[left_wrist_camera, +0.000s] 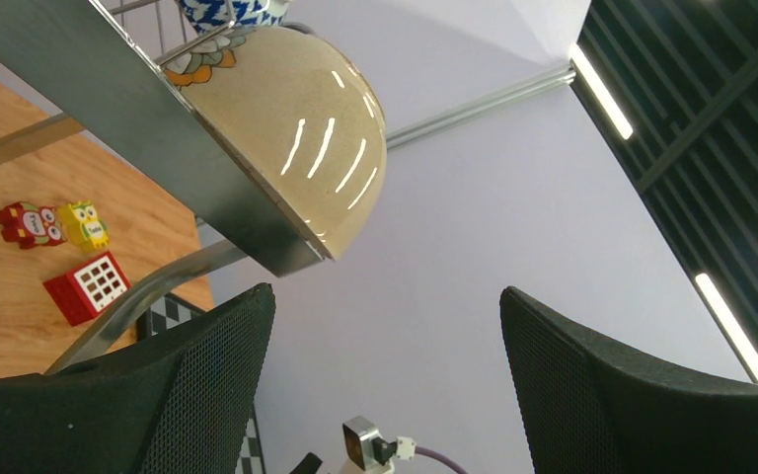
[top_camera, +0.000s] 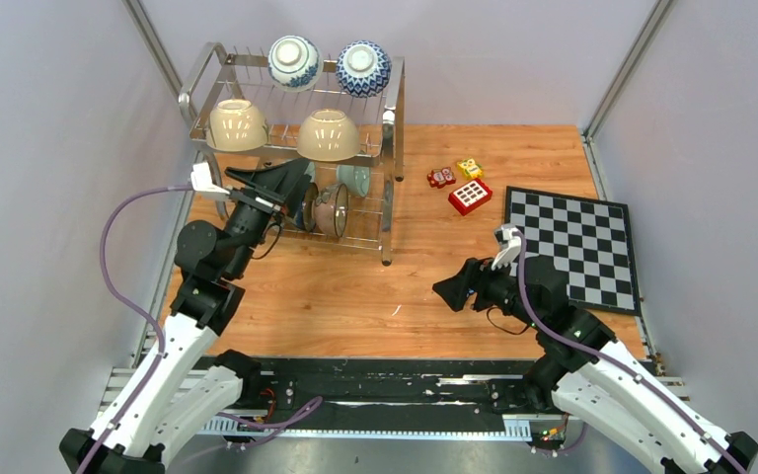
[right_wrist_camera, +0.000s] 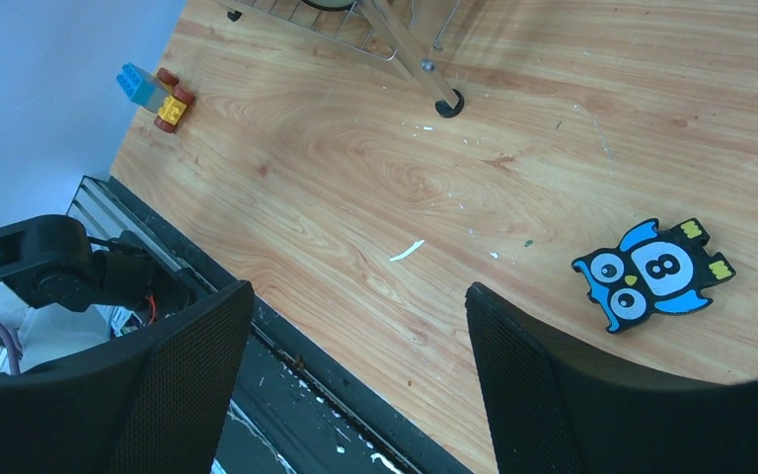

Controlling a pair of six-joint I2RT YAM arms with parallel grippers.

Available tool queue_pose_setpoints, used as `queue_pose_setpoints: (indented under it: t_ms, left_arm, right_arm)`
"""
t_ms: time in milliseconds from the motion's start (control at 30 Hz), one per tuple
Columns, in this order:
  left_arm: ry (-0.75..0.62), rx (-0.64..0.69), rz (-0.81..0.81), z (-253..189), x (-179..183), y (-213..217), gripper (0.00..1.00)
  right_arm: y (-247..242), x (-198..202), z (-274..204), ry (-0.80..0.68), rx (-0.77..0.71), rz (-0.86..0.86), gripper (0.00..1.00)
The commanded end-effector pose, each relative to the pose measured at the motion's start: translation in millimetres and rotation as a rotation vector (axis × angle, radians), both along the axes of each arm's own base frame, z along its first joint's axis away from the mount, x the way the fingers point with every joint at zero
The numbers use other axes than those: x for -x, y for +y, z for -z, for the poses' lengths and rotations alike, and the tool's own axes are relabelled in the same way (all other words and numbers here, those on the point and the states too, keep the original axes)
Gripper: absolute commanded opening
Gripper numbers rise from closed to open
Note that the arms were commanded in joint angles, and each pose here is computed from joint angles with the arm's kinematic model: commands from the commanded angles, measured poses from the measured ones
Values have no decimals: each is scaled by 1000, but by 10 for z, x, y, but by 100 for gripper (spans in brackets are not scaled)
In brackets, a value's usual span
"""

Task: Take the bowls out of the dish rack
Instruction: Pick up the bowl from the dish rack.

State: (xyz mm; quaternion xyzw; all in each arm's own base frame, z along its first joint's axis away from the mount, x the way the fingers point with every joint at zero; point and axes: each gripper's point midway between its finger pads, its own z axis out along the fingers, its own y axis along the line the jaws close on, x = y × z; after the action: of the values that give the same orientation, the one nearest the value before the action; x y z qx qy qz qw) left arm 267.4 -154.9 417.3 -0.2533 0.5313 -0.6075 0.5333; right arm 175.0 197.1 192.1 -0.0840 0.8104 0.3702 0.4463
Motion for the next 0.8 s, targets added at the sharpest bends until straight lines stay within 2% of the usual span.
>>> queue_pose_setpoints:
  t_ms: [0, 767]
  left_arm:
    - [-35, 42, 11, -182, 14, -33, 86]
    - [-58, 98, 7, -160, -189, -142, 77]
  right_arm:
    - [19, 7, -165, -18, -30, 4, 83]
    - [-46, 22, -263, -38, -81, 41, 84]
